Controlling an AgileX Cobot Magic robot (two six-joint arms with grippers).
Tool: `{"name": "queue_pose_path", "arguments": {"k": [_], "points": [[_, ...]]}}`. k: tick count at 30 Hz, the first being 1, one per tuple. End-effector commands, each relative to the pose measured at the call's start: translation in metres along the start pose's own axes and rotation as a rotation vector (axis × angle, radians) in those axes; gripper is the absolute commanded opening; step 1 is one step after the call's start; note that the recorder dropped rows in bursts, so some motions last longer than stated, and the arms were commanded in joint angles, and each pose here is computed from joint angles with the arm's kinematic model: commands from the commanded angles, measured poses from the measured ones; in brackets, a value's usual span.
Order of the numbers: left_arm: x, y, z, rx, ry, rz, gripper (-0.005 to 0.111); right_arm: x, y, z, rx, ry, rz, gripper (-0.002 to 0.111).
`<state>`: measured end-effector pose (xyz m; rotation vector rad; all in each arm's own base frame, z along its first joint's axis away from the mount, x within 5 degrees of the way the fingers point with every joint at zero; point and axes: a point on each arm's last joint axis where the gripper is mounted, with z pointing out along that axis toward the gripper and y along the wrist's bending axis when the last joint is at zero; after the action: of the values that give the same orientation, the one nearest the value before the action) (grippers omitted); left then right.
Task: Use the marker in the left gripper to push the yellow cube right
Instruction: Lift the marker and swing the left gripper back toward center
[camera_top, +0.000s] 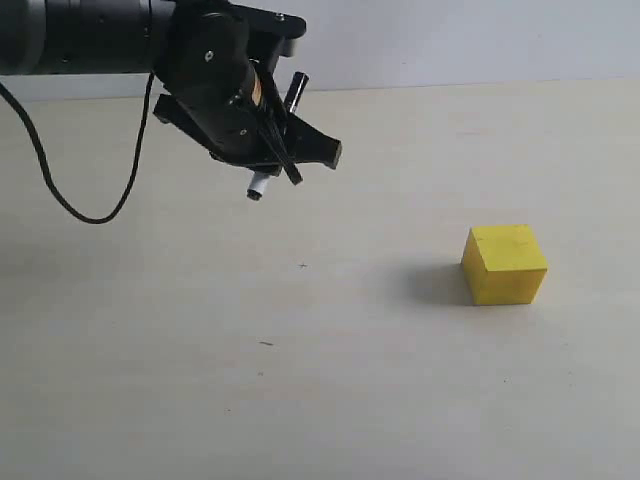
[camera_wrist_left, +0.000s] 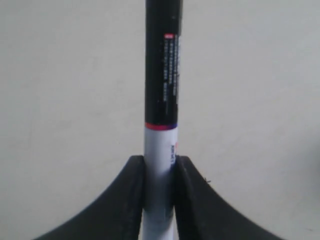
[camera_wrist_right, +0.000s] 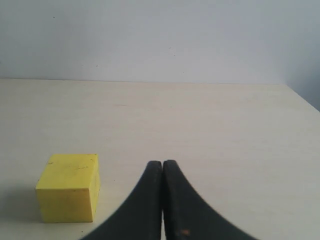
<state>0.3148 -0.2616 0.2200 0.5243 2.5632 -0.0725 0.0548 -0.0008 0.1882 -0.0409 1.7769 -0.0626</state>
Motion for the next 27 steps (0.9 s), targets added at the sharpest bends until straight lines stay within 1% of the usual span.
{"name": "queue_pose_path", "arguments": {"k": [1, 4, 11, 14, 19, 24, 27], "points": [[0.001, -0.001, -0.005, 0.048, 0.033, -0.127, 0.000, 0.001, 0.000, 0.000, 0.007, -0.010, -0.005, 0.000], [0.000, 0.001, -0.005, 0.058, 0.044, -0.156, 0.000, 0.001, 0.000, 0.000, 0.007, -0.010, -0.005, 0.000], [-0.005, 0.015, -0.003, 0.092, 0.057, -0.270, 0.000, 0.001, 0.000, 0.000, 0.007, -0.010, -0.005, 0.000], [-0.005, 0.019, -0.002, 0.111, 0.071, -0.314, 0.000, 0.001, 0.000, 0.000, 0.007, -0.010, -0.005, 0.000], [-0.004, 0.018, -0.003, 0.112, 0.088, -0.320, 0.000, 0.001, 0.000, 0.000, 0.007, -0.010, -0.005, 0.000], [-0.001, 0.013, -0.004, 0.162, 0.129, -0.386, 0.000, 0.001, 0.000, 0.000, 0.007, -0.010, -0.005, 0.000], [-0.001, 0.011, -0.004, 0.184, 0.143, -0.389, 0.000, 0.001, 0.000, 0.000, 0.007, -0.010, -0.005, 0.000]]}}
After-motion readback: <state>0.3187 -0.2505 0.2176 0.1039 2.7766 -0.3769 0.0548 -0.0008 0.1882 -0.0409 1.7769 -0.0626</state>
